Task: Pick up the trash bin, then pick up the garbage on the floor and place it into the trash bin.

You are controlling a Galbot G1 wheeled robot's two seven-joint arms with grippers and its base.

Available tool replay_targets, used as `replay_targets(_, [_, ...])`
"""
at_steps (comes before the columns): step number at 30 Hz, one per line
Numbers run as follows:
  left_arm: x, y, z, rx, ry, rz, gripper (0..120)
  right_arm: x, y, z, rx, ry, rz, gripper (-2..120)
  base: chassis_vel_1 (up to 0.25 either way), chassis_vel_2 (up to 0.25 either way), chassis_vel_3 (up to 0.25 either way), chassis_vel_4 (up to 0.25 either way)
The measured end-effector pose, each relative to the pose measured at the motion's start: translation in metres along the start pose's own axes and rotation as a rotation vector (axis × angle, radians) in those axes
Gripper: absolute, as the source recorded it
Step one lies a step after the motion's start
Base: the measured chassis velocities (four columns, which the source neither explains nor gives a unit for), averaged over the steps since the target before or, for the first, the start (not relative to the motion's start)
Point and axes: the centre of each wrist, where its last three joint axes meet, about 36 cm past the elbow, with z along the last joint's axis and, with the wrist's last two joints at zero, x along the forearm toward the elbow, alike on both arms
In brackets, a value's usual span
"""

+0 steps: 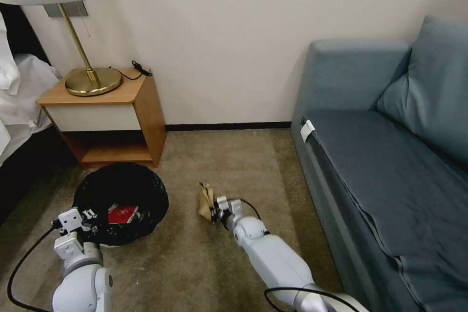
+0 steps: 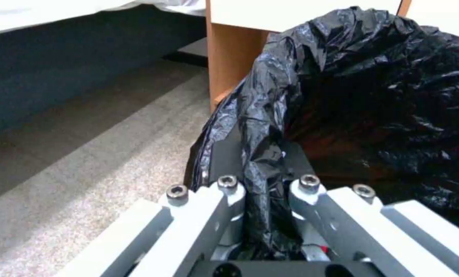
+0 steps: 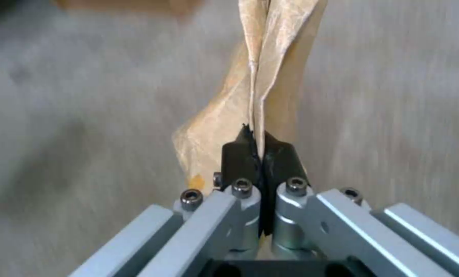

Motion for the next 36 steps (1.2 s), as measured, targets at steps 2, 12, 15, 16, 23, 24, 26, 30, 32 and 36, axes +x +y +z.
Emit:
replay_targets(2, [0.0,0.0,0.0,0.001,-0.001,0.0,4,0.001,0.005,-0.013,0.01,-0.034,-0.004,0,0.0,0.0,0.0,0.0])
replay_targets(12, [-0.003,-0.001,-0.001,0.009,-0.004,0.002,4,0.022,0.071,-0.102,0.084,-0.292,-0.094,0,0.0,0.0,0.0,0.0])
replay_targets(15, [-0.004,-0.001,-0.003,0.011,-0.009,0.0,4,0.031,0.091,-0.114,0.119,-0.334,-0.13,0,0.0,0.0,0.0,0.0])
replay_targets(16, [-0.005,-0.001,-0.004,0.012,-0.011,-0.001,4,0.038,0.106,-0.119,0.141,-0.36,-0.157,0,0.0,0.0,0.0,0.0])
replay_targets(23, [-0.006,-0.003,-0.004,0.009,-0.013,0.001,4,0.063,0.157,-0.12,0.196,-0.398,-0.254,0,0.0,0.0,0.0,0.0])
replay_targets(24, [-0.006,-0.003,-0.004,0.009,-0.013,0.001,4,0.063,0.157,-0.12,0.196,-0.398,-0.254,0,0.0,0.0,0.0,0.0])
replay_targets(26, [-0.007,-0.004,-0.005,0.008,-0.014,0.002,4,0.069,0.171,-0.11,0.214,-0.391,-0.283,0,0.0,0.0,0.0,0.0])
replay_targets(30, [-0.006,-0.005,-0.006,0.008,-0.016,0.004,4,0.069,0.178,-0.098,0.234,-0.373,-0.295,0,0.0,0.0,0.0,0.0])
replay_targets(32, [-0.006,-0.005,-0.007,0.008,-0.02,0.004,4,0.066,0.183,-0.08,0.259,-0.345,-0.298,0,0.0,0.0,0.0,0.0])
replay_targets(36, [-0.005,-0.005,-0.006,0.007,-0.018,0.004,4,0.062,0.185,-0.067,0.28,-0.324,-0.3,0,0.0,0.0,0.0,0.0])
